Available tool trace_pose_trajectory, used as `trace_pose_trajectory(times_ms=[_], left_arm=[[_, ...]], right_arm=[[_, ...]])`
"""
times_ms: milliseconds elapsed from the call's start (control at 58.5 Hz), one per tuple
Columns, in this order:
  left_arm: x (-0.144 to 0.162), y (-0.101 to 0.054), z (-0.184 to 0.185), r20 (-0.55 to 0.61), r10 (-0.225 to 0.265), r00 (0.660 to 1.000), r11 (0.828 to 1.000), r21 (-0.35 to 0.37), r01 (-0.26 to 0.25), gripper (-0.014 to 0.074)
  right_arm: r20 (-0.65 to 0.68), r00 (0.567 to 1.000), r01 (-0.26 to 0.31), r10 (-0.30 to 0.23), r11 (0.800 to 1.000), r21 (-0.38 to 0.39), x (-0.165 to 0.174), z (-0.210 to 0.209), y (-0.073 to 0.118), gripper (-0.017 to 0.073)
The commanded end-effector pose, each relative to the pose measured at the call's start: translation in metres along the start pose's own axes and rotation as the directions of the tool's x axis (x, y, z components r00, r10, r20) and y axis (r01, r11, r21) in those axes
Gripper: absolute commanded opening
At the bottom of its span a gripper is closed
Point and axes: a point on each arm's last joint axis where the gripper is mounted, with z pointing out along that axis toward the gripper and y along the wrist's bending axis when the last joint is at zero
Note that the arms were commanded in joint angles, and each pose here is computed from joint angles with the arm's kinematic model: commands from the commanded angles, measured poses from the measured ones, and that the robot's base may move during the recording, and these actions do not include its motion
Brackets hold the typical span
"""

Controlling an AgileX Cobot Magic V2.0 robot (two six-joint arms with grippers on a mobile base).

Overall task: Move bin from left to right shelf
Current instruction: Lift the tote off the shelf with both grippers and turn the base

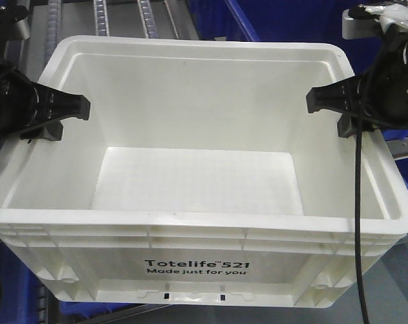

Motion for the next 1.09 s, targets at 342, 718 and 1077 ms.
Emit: trace_pose_trajectory(times_ms=[342, 718, 1077], left_arm=[[-0.0095, -0.0062, -0.0294, 0.177, -0.010, 0.984, 0.995, 0.103, -0.009, -0.0006], [-0.0095, -0.0062, -0.0294, 0.177, -0.010, 0.984, 0.995, 0.103, -0.009, -0.0006], [-0.0094, -0.0061, -0.0299, 0.178, -0.010, 0.984, 0.995, 0.104, -0.009, -0.0006]], right_arm=[[0.131, 0.991, 0.034, -0.037, 0.999, 0.024, -0.0068, -0.0212, -0.0058, 0.0013], [0.132, 0.991, 0.034, -0.037, 0.999, 0.023, -0.0069, -0.0213, -0.0058, 0.0013], [0.132, 0.991, 0.034, -0.037, 0.999, 0.023, -0.0069, -0.0213, -0.0058, 0.0013]])
